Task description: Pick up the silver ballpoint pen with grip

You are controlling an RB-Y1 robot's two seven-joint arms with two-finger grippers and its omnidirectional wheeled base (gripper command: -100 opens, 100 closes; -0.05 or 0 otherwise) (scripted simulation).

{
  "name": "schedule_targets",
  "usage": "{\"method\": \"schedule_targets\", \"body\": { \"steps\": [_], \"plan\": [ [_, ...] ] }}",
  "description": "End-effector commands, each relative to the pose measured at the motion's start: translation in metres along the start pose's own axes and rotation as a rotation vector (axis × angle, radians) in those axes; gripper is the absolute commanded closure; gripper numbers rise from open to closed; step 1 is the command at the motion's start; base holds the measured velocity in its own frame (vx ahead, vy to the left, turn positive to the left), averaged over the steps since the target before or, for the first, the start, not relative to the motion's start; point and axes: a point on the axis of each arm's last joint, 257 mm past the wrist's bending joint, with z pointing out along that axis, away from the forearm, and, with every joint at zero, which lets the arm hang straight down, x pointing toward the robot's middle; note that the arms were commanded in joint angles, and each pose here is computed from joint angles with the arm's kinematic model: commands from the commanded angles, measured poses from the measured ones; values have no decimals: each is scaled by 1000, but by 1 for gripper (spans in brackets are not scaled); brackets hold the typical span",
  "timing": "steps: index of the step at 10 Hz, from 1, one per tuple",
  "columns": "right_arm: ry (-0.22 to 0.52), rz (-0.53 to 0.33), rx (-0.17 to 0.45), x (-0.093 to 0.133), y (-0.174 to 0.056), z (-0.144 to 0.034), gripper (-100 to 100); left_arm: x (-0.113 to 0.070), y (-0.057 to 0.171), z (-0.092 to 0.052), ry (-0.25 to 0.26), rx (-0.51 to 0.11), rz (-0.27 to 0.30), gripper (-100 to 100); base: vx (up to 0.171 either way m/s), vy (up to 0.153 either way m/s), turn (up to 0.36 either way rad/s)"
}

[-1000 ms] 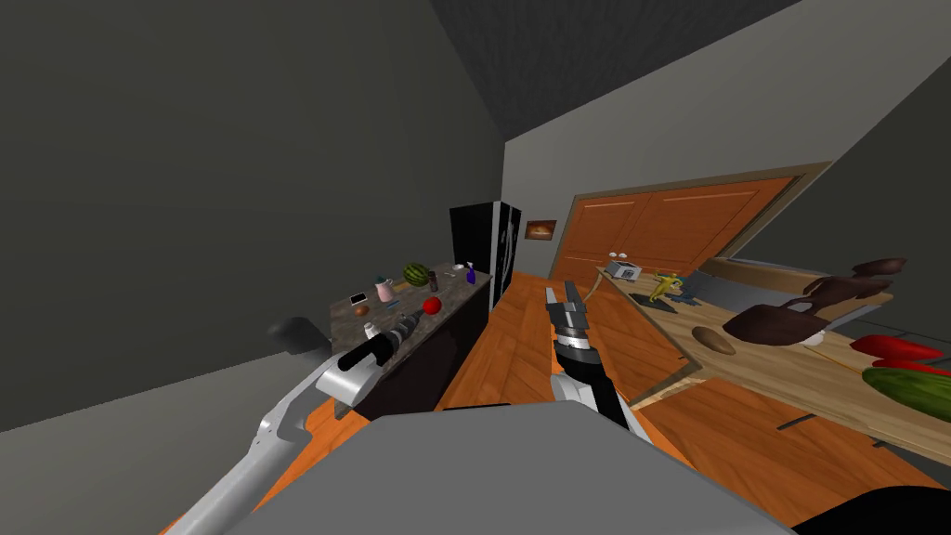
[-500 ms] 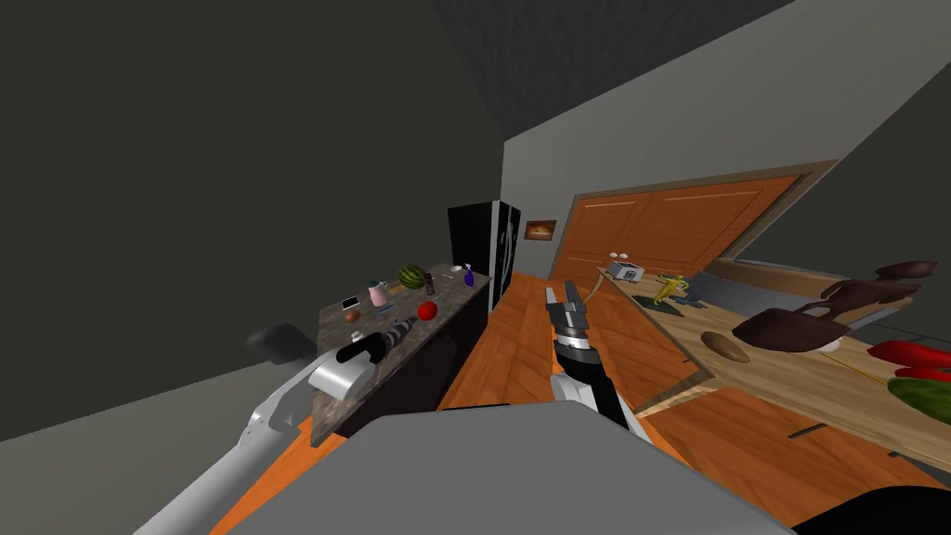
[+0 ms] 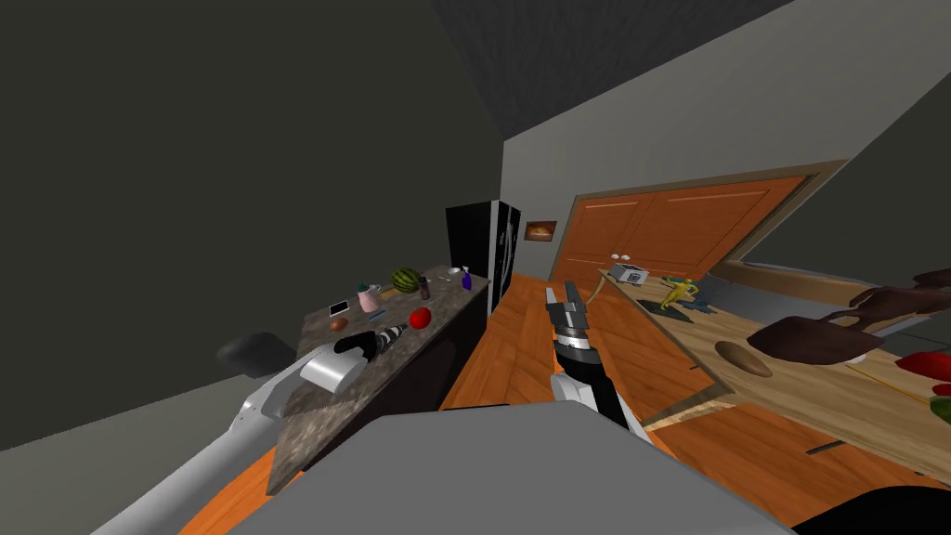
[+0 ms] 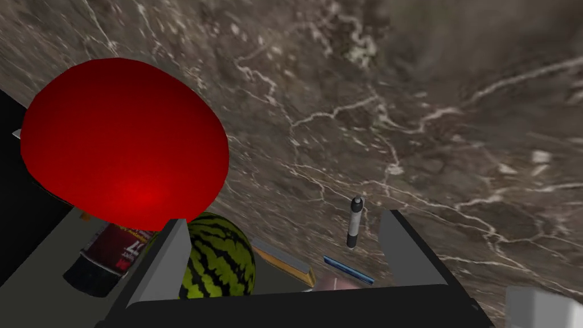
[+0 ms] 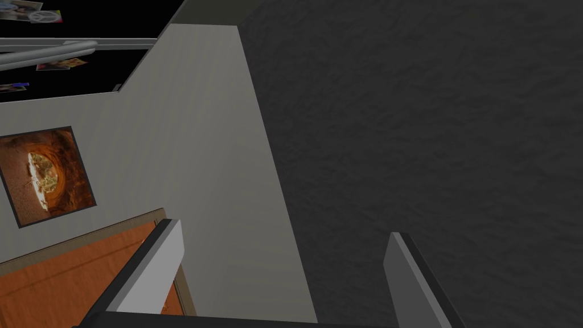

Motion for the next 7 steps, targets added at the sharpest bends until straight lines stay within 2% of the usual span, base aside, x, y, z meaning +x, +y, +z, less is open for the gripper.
{"method": "schedule_targets", "body": {
  "steps": [1,2,4,7],
  "plan": [
    [0,0,0,0,0,0,0,-12,30,0,12,-82,18,-100,101,-30,-1],
    [0,0,0,0,0,0,0,-13,31,0,10,-83,21,-100,77,-23,-3],
    [0,0,0,0,0,0,0,-30,70,-3,28,-202,40,-100,110,-42,-7],
    [0,0,0,0,0,0,0,-51,120,-15,51,-353,61,-100,166,-61,-5]
  ]
}}
